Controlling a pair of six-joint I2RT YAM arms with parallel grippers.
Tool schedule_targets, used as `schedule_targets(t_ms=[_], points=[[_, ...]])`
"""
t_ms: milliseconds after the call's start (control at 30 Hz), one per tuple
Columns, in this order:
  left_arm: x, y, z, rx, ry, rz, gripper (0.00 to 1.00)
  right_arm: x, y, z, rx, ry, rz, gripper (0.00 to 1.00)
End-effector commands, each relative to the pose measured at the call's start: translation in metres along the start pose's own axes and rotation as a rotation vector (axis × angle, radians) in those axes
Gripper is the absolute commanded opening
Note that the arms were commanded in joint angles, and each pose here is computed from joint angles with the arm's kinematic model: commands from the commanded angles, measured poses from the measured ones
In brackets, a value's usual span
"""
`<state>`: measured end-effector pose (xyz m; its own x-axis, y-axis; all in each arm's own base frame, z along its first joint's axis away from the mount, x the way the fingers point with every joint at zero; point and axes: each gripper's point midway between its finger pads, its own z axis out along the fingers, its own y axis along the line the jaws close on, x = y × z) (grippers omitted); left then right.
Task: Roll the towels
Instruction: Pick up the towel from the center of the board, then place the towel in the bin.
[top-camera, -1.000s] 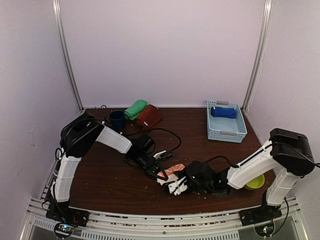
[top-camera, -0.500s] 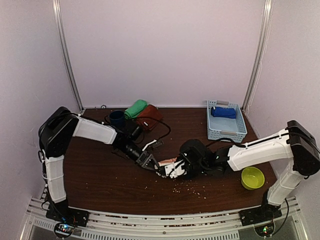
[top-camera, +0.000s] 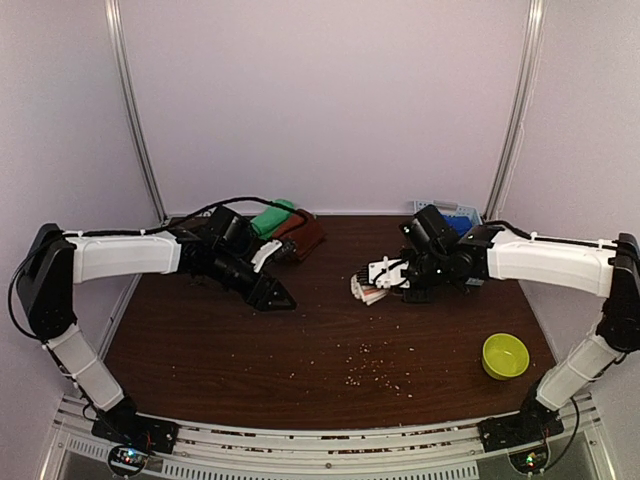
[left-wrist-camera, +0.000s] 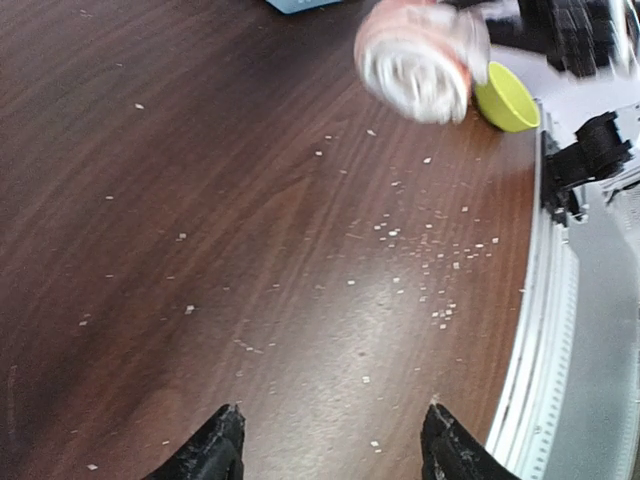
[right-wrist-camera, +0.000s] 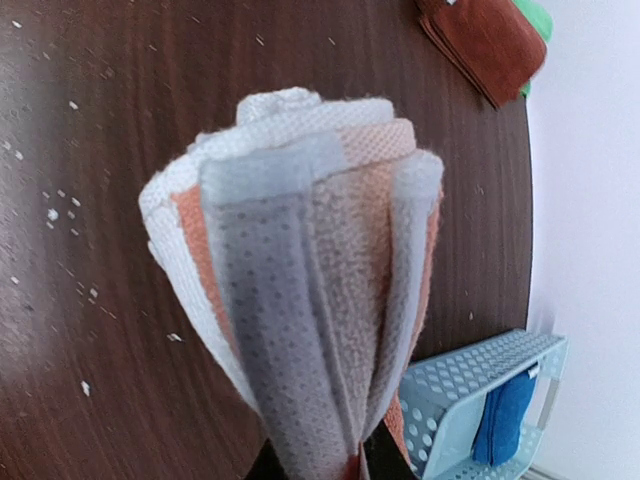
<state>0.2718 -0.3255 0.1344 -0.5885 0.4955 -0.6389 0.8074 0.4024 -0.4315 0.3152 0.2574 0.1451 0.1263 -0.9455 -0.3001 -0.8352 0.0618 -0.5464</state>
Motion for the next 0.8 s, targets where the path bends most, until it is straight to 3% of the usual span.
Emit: schedule_targets(t_ms=[0, 367, 767], points=[[0.002, 0.011, -0.013, -0.123, -0.008, 0.099, 0.62, 0.044, -0.04, -0.011, 0.022, 0.084, 0.037, 0.04], [-0.001, 0.003, -0.022, -0.119, -0.057, 0.159, 0.6, 0.161, -0.159, -0.004, 0.172, 0.26, 0.186, 0.04], [0.001, 0.001, -0.019, -0.099, -0.06, 0.163, 0.58, 0.237, -0.19, 0.069, 0.139, 0.404, 0.226, 0.04]])
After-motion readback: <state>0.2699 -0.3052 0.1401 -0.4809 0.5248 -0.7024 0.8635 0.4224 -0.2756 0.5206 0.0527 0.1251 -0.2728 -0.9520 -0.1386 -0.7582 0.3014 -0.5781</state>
